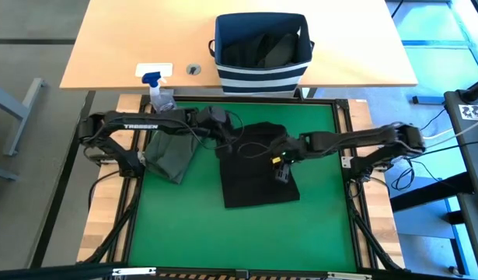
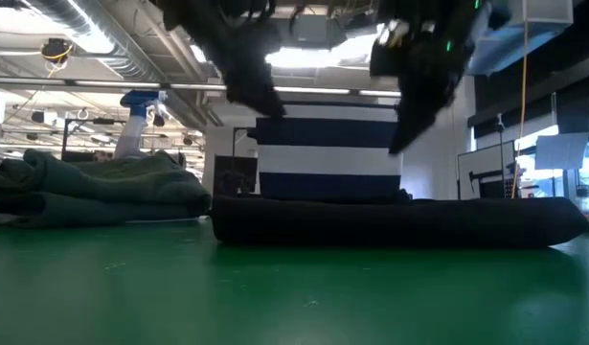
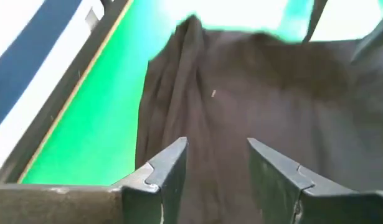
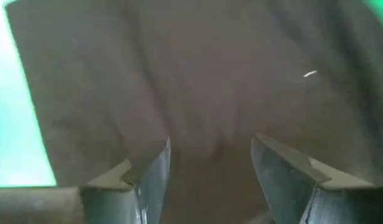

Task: Fold Laundry from Bin
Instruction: Fold the black shirt

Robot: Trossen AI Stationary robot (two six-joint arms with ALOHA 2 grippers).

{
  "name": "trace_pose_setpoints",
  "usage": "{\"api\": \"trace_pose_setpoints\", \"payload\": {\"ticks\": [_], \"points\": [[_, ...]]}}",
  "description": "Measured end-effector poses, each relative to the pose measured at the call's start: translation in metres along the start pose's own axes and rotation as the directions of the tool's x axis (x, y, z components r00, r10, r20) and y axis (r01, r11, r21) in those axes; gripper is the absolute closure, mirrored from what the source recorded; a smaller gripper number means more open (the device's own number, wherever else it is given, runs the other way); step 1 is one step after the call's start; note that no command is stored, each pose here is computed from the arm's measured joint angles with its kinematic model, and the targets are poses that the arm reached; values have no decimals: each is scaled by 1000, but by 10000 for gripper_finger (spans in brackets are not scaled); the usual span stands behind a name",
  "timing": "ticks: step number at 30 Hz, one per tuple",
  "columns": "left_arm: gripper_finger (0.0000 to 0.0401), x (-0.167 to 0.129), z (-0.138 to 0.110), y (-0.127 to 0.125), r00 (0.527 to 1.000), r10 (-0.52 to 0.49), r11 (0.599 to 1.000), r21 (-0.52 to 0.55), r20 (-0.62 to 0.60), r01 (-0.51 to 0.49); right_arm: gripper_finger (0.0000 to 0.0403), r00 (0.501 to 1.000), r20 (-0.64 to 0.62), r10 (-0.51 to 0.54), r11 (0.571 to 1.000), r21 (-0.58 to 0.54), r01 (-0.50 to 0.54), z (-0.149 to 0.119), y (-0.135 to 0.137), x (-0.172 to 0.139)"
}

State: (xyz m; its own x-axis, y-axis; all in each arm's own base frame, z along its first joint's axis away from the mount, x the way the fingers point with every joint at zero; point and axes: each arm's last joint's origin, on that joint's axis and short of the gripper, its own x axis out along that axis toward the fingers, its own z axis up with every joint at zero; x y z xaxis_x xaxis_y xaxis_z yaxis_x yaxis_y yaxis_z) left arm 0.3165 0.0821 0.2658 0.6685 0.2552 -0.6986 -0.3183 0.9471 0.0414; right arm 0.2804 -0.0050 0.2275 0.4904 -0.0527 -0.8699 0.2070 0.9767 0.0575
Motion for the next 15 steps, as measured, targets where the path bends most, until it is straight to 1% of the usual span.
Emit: {"api": "trace_pose_setpoints", "payload": {"ticks": [3, 5, 8, 12, 15], "points": [[225, -9, 11, -6, 999, -16, 1000, -14, 29, 16, 178, 999, 33, -18, 999, -35, 20, 9, 0, -28], [206, -13, 16, -13, 998, -47, 999, -21, 42, 47, 178, 999, 46, -28, 999, -37, 29, 12, -1, -43], [182, -18, 19, -28, 994, -100, 995, 2, 52, 100, 178, 1000, 29, 10, 1000, -9, -10, 13, 6, -58], [167, -23, 13, -58, 984, -180, 983, 31, 20, 179, 178, 994, -5, 113, 994, -6, -113, 8, 26, -61], [167, -27, 2, -85, 974, -225, 972, 70, -13, 226, 178, 989, -53, 139, 989, -33, -141, -4, 45, -55]]}}
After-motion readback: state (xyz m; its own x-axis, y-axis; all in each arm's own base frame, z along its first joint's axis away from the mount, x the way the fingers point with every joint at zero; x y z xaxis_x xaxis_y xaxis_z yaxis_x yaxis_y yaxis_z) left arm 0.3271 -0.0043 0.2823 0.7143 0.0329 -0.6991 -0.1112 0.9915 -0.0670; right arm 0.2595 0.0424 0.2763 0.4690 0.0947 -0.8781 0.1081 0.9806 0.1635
